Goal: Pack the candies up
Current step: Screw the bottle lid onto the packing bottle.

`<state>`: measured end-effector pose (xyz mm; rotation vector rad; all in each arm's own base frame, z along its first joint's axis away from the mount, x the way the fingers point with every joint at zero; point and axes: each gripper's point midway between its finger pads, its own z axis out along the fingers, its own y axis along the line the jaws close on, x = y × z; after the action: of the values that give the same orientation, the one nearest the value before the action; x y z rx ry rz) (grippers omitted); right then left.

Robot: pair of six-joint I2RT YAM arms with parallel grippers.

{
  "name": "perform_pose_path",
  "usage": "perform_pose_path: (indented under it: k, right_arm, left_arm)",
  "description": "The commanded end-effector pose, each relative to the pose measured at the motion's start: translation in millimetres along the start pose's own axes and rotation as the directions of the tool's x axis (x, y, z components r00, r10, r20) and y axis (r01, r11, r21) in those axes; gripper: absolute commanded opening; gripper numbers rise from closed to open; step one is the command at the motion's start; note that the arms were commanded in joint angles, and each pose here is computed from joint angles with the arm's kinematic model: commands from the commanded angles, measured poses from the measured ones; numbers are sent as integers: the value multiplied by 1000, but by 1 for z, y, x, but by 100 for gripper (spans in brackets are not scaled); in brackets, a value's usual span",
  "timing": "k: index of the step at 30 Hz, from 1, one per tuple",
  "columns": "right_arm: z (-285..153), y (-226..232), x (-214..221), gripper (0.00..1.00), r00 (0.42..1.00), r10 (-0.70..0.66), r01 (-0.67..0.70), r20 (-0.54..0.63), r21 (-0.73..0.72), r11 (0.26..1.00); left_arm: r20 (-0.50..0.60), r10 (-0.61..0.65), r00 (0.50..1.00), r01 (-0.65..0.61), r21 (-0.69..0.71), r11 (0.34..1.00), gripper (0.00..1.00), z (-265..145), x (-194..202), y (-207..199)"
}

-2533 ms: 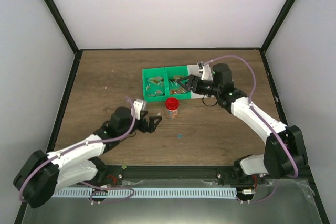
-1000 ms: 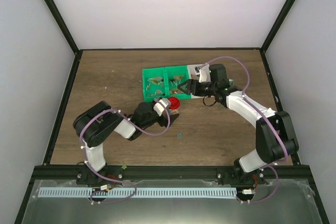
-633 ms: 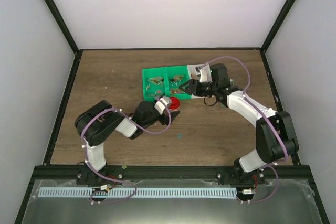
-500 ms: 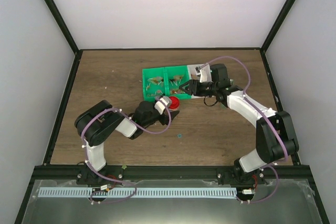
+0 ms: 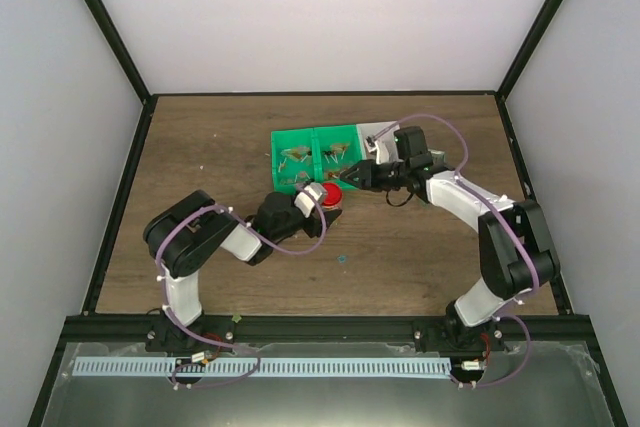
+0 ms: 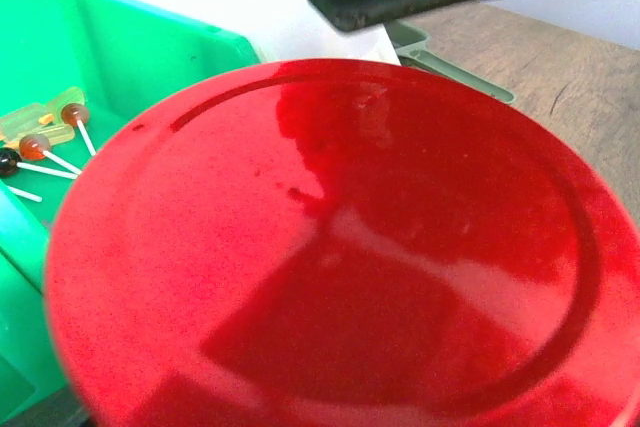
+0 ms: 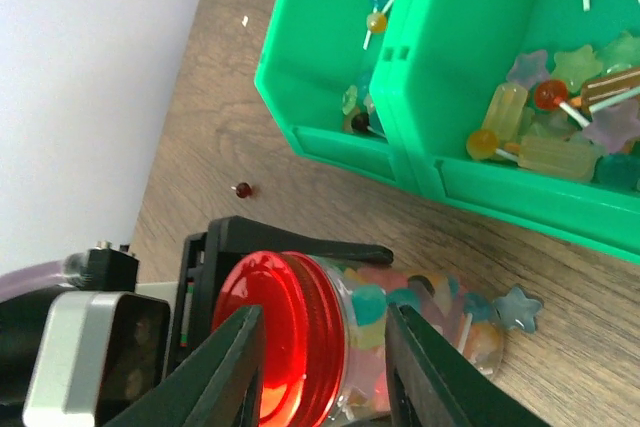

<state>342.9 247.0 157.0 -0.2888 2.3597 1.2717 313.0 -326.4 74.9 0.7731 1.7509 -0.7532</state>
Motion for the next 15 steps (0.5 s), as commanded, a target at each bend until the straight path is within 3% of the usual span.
perform_pose_path:
  k: [1,11,15]
  right_arm:
    - [9,2,10,34,998,-34,33,-49,-12,999]
    - [28,6,14,28,993,-83,83,-86,-11,997]
    - [32,4,17,20,992,-80,80,-101,-8,997]
  left_arm:
    - [-27,-4,1000,5,28,1000,62,5,9,-3]
    - [-43,-41,998,42,22,999,62,5,21,-2]
    - [-43,-39,998,40,19,999,62,6,21,-1]
